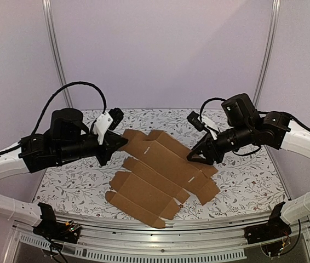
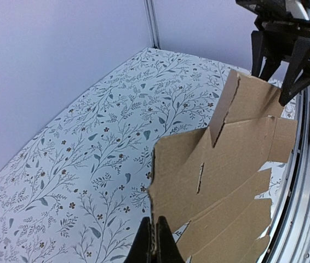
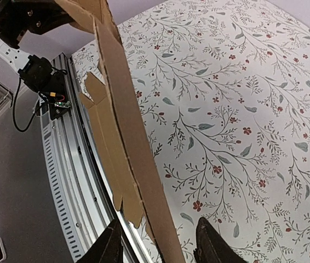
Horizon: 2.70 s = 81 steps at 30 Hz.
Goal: Fold the paper box
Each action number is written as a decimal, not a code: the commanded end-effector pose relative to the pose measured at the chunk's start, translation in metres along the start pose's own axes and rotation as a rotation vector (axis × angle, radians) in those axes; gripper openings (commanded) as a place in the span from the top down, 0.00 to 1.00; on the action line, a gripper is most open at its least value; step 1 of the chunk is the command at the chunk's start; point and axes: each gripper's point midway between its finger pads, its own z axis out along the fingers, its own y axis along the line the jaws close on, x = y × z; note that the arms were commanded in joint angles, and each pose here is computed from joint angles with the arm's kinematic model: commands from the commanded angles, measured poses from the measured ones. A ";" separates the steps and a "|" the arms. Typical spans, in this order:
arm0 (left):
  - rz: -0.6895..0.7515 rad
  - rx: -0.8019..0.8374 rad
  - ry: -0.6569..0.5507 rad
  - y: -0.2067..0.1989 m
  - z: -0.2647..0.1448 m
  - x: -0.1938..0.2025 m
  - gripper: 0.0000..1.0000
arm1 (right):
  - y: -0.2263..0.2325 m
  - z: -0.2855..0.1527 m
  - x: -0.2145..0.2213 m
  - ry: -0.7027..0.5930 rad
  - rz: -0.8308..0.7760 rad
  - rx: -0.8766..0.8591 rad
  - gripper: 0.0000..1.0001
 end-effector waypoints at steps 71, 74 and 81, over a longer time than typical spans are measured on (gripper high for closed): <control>-0.405 -0.348 -0.060 0.059 -0.035 0.081 0.39 | -0.062 0.069 -0.039 0.083 -0.665 0.271 1.00; -0.439 -0.291 -0.061 0.048 -0.027 0.084 0.39 | -0.070 0.080 -0.038 0.094 -0.671 0.297 1.00; -0.467 -0.224 -0.034 0.036 -0.008 0.087 0.39 | -0.075 0.108 -0.018 0.110 -0.731 0.347 1.00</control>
